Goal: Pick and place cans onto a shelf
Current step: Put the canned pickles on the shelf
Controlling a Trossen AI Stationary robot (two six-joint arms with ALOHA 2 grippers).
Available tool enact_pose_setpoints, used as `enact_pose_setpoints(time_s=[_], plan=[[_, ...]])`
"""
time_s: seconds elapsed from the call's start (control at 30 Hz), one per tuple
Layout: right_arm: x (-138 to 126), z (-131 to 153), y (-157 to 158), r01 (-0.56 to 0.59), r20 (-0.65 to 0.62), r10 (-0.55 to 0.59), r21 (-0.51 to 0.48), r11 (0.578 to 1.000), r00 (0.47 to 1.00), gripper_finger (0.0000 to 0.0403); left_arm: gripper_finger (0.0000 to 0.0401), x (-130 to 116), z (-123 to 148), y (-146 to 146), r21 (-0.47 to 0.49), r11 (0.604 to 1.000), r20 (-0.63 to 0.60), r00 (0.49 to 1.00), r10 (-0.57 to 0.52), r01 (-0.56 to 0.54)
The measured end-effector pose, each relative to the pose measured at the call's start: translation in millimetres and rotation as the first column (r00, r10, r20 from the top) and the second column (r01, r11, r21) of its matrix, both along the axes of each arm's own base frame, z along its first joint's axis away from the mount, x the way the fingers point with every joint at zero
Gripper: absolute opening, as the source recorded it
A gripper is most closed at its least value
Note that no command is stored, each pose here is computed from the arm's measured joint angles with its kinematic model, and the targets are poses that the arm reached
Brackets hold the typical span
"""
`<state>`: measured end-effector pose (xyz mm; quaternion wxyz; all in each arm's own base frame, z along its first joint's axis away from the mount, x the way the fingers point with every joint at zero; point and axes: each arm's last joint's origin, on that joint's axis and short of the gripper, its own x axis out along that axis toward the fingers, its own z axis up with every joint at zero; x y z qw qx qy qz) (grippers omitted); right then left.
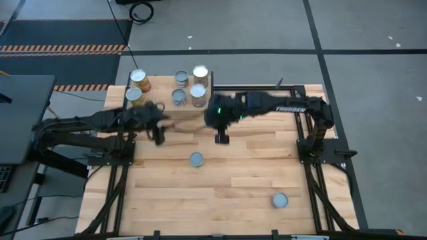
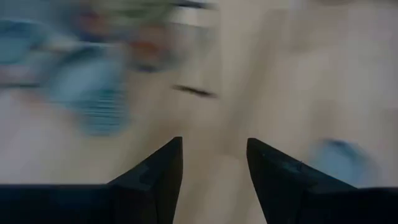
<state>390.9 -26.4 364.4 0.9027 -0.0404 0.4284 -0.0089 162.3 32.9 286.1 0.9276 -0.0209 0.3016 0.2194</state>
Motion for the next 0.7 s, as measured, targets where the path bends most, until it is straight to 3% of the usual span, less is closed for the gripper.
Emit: enact_pose_setpoints(time_s=[0.17, 0.33, 0.53, 0.7], plan=[[6, -58, 40, -0.049, -0.085, 0.052, 0.042, 0.998, 0.995, 0.0004, 0.0183, -2, -21, -42, -0.124, 0.959, 0.004, 0.967, -0.255, 0.253], [6, -118, 67, 0.022, -0.050, -0.020, 0.049, 0.999, 0.999, 0.0006, 0.0183, -4, -50, -77, -0.158, 0.900, -0.003, 0.911, -0.413, 0.407], [-3, -164, 74, 0.108, 0.012, -0.109, 0.022, 0.994, 0.994, 0.0034, 0.0189, -6, -75, -96, -0.196, 0.869, 0.014, 0.887, -0.461, 0.455], [-8, -184, 75, 0.111, 0.077, -0.113, 0.033, 0.993, 0.991, 0.0065, 0.0233, -9, -96, -100, -0.239, 0.863, 0.043, 0.893, -0.448, 0.445]])
